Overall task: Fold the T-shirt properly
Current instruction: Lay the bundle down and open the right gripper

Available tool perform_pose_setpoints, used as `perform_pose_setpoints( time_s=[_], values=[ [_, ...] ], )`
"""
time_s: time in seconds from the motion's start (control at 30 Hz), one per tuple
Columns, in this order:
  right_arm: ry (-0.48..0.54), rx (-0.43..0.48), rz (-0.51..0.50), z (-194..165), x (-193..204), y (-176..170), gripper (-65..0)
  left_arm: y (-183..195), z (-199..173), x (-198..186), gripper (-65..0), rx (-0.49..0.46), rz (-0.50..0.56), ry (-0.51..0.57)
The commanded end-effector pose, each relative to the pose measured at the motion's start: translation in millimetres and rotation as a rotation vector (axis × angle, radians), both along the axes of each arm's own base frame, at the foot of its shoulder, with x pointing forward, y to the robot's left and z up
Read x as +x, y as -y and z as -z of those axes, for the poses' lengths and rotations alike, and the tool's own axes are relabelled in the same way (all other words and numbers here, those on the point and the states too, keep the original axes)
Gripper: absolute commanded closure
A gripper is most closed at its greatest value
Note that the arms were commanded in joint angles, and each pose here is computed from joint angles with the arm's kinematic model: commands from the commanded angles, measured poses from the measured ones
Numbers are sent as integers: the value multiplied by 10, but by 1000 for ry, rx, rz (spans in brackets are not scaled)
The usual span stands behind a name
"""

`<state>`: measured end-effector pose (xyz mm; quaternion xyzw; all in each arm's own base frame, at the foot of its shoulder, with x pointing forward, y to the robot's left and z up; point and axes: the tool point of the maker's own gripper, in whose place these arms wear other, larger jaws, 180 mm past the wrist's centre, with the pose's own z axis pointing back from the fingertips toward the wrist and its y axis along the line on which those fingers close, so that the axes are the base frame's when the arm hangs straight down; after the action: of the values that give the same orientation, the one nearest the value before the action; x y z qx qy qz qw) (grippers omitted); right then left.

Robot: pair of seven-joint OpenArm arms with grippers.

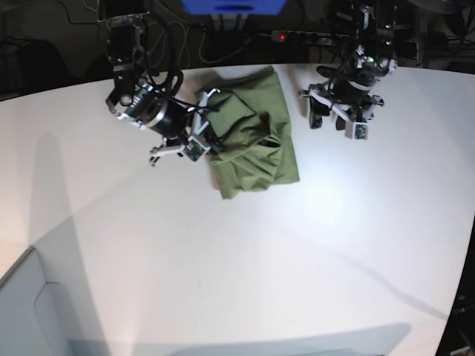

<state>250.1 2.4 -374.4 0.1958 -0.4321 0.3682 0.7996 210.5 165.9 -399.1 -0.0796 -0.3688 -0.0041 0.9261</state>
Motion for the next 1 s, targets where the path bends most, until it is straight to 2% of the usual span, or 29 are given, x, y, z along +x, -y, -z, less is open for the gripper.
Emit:
perform_pose_setpoints(
  time_s=[0.0, 0.27, 0.53, 0.67, 0.8, 0.97],
  values=[
    [59, 45, -19, -201, 45, -68, 0, -5, -98, 58, -345, 0, 4, 39],
    [152, 53, -17, -574, -106, -64, -1, -5, -105, 70, -345, 0, 4, 42],
    [166, 66, -15, -766, -436, -65, -1, -9, -128, 103, -345, 0, 3, 51],
    [193, 60, -6, -825, -369, -31, -1, -5, -127, 103, -345, -1, 3, 51],
    [232, 27, 50, -896, -230, 181, -1, -5, -127, 103, -345, -1, 3, 51],
    [233, 16, 67, -897, -234, 246, -1, -5, -131, 107, -345, -1, 2, 54]
  ],
)
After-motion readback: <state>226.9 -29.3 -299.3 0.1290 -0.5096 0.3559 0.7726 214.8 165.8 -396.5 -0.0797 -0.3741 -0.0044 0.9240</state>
